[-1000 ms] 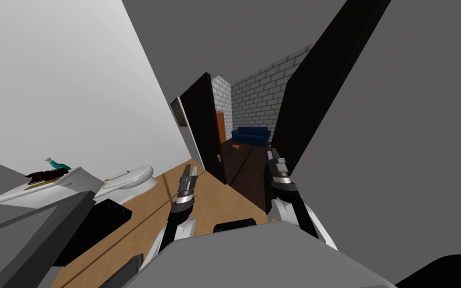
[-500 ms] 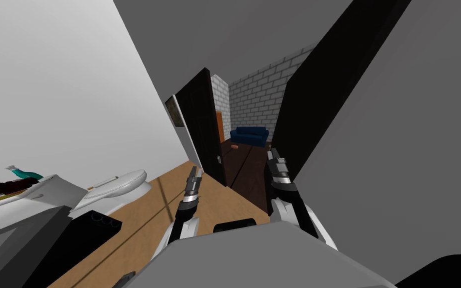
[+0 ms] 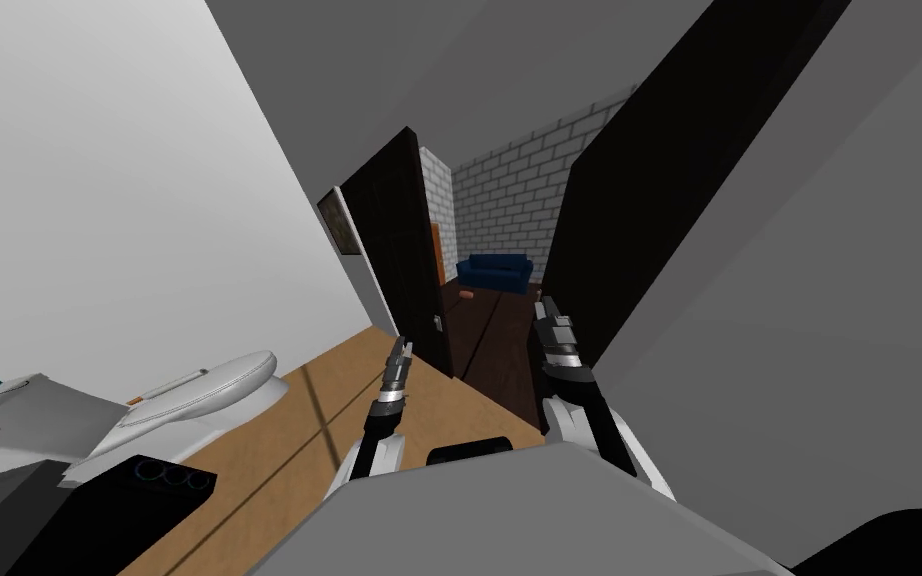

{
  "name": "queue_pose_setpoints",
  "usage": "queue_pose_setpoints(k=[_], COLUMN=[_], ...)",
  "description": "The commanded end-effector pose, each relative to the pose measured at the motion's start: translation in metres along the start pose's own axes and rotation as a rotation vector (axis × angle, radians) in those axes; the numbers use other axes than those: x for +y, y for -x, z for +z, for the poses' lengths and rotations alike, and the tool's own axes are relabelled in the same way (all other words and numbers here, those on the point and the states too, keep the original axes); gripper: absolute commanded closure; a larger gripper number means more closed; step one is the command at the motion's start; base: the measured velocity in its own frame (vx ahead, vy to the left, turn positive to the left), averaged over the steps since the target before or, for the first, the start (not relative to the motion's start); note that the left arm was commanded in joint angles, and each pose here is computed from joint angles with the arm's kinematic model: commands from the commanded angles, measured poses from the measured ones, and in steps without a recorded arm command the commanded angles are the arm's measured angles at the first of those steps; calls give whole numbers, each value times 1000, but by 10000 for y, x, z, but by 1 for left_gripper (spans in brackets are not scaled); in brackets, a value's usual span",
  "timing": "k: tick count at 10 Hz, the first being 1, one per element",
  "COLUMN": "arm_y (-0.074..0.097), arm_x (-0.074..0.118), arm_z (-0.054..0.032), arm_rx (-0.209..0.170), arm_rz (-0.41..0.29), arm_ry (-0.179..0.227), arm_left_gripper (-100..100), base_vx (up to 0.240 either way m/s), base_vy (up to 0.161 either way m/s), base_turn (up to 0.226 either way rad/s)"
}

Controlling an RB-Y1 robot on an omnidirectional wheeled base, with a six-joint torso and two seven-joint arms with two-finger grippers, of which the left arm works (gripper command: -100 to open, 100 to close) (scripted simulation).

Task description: Push the door open

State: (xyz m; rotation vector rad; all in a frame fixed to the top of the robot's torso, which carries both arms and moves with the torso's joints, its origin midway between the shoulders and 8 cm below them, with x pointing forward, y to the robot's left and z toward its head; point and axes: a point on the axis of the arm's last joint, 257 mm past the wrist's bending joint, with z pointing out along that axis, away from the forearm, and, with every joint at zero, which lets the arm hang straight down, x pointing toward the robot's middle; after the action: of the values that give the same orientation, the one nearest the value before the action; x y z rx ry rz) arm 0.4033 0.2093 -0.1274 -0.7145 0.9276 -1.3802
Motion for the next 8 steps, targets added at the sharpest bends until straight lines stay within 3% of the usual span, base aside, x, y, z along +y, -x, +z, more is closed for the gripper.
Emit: queue_pose_setpoints(k=[1,8], arm_y=[-90,-434], arm_x=[157,816], arm_z=[-37,-220], arm_rx=[14,77], arm_rz=[-15,-74], arm_ry=[26,147], arm_left_gripper=[-100,-100], base_vx=[92,81], base_vy=[108,101], base_turn=[-78,-95])
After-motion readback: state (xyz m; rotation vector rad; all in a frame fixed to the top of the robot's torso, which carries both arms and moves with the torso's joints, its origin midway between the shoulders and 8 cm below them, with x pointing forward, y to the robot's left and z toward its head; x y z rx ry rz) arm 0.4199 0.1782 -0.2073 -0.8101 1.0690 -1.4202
